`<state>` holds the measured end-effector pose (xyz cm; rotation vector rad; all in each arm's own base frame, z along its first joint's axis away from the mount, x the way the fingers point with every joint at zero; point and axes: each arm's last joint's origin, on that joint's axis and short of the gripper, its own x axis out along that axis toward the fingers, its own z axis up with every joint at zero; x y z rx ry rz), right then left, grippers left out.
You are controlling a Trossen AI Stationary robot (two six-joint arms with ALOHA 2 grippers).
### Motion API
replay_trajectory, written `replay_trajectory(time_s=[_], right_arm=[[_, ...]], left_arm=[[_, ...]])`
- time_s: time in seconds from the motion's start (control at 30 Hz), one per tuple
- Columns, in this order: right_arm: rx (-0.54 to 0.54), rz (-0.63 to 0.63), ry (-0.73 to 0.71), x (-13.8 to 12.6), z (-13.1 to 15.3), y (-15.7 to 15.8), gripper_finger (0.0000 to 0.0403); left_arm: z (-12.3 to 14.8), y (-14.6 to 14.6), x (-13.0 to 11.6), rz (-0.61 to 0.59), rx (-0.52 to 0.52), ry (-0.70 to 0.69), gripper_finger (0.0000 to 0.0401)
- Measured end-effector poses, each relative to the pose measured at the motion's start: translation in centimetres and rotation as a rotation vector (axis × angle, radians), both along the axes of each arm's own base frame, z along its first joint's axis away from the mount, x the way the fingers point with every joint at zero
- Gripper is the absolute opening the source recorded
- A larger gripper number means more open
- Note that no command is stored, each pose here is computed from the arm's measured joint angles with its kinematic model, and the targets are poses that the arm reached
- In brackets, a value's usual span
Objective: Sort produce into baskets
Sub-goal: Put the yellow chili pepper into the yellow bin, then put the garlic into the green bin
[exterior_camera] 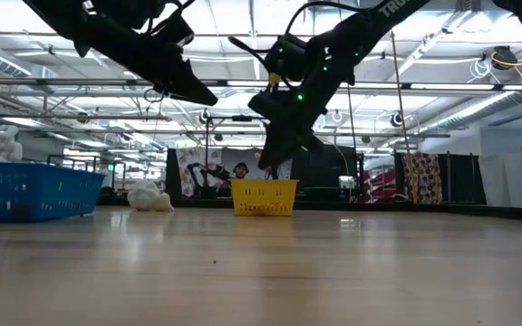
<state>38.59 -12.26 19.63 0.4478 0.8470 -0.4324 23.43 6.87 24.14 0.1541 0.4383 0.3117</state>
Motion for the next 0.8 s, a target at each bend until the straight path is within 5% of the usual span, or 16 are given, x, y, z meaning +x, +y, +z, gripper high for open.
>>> replay_trajectory(time_s=[0.43, 0.67, 0.8], right_arm=[[0.011, -0.001, 0.047, -1.0, 0.6, -0.3, 0.0136], [0.003, 0.039, 0.172, -5.4, 6.1, 2.5, 0.0138], [-0.097, 0.049, 0.158, -8.7, 8.9, 6.6, 0.0135]], left_arm=[[-0.1, 0.1, -0.1, 0.006, -0.005, 0.016, 0.0176], [-1.3, 0.0, -0.7, 0.011, -0.049, 0.14, 0.0176], [-2.1, -0.1, -1.2, 0.039, -0.115, 0.222, 0.0176]])
